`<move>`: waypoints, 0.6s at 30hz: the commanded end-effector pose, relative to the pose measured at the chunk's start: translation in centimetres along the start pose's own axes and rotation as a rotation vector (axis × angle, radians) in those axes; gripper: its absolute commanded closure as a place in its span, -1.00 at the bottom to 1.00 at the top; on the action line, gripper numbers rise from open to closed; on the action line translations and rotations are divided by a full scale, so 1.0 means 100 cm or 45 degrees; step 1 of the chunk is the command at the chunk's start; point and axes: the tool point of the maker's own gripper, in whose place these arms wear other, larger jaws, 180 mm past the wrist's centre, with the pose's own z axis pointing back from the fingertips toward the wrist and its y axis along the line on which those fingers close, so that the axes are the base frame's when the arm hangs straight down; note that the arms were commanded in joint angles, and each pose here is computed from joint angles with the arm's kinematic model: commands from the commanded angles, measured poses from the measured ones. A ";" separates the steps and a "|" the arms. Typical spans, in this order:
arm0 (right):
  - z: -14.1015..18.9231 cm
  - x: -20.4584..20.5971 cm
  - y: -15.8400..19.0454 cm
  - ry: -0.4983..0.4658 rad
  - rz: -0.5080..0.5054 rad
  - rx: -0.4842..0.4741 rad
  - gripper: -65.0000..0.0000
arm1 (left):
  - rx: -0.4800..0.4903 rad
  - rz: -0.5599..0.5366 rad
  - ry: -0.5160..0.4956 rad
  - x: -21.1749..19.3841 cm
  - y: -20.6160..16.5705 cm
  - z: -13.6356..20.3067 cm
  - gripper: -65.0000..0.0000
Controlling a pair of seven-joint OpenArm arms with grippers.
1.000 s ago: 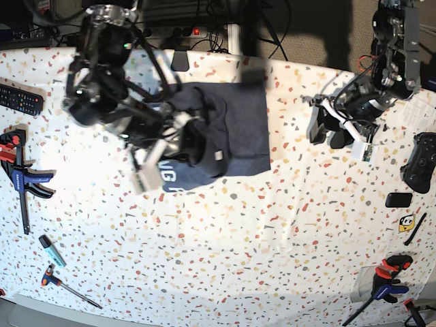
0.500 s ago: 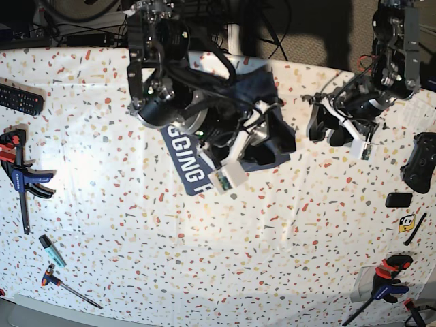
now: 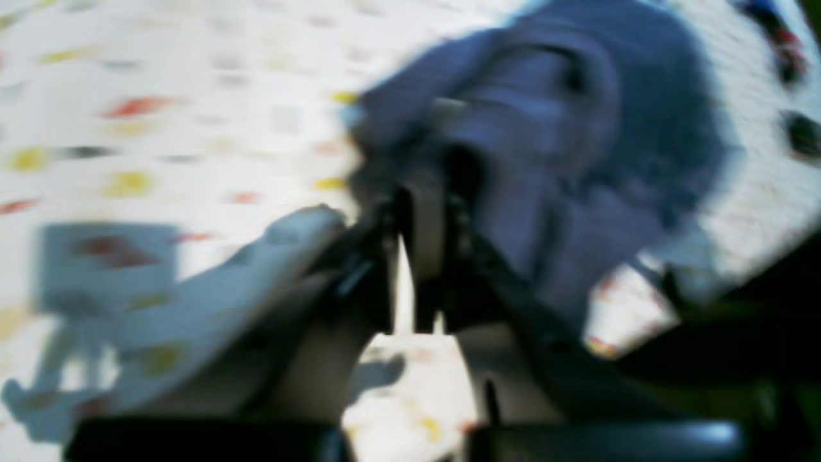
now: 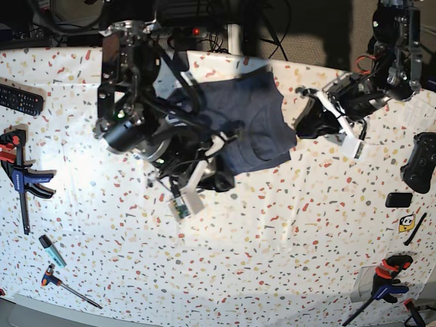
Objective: Fold the T-shirt properly
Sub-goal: 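Lift and fold the collar end with the right gripper over the bundle, then grasp the bundle's edges with both grippers and square it up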
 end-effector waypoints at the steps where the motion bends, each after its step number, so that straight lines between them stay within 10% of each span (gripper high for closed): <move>1: 0.004 0.019 -0.008 -0.092 0.027 -0.022 1.00 | -0.052 0.000 -0.065 0.013 -0.009 0.002 1.00; 18: -0.052 -0.034 -0.122 0.240 -0.017 -0.219 1.00 | -0.088 0.205 -0.034 -0.051 -0.046 -0.024 1.00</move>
